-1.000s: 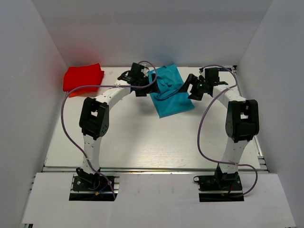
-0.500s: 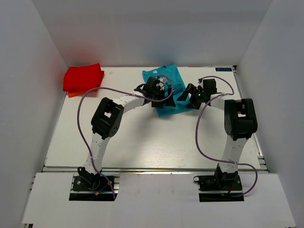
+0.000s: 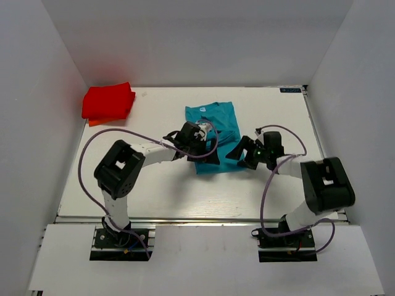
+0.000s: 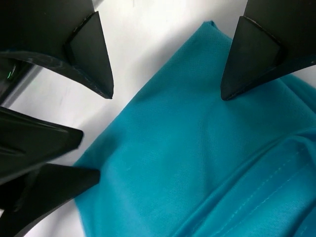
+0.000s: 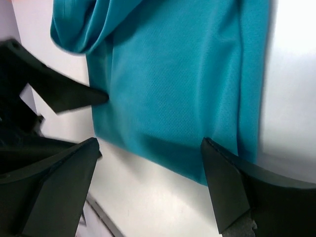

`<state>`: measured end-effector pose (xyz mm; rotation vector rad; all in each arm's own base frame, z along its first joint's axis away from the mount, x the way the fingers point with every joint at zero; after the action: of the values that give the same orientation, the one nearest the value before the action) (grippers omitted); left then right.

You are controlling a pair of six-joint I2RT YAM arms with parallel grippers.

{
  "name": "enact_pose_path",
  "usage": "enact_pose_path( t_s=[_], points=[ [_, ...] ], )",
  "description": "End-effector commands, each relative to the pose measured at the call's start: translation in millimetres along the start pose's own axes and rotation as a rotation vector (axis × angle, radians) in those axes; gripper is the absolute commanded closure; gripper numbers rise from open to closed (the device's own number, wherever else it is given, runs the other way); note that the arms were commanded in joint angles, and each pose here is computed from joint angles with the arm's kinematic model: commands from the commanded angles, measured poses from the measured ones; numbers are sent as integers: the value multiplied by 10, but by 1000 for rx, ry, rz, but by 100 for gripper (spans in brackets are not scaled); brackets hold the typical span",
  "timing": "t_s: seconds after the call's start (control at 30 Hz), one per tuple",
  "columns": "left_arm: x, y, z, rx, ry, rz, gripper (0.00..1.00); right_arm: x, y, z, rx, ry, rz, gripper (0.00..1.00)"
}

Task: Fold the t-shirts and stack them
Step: Fold the folded rectangular tshirt in 1/3 of the way

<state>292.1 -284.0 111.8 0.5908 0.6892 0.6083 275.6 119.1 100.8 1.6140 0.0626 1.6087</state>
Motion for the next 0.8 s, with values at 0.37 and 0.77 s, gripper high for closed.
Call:
enact_pose_path(
  t_s=[0.37, 0.77],
  points=[
    [-504, 1200, -147, -149, -172, 22, 0, 472, 681, -704, 82, 227, -43, 10],
    [-408, 1535, -443, -143, -130, 193, 0, 686, 10, -676, 140, 375, 22, 10]
  ],
)
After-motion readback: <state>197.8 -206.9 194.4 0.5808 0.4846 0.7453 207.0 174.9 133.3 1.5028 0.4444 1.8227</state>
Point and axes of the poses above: each gripper's point midway between its finger pads, its own y axis back along the fingers, its own x axis along the line the jaws close on, z = x × y, the point moved 10 cm from there along y, back along the fingers, and after that the axes turned 14 degrees about -y, right-handed, at the moved point
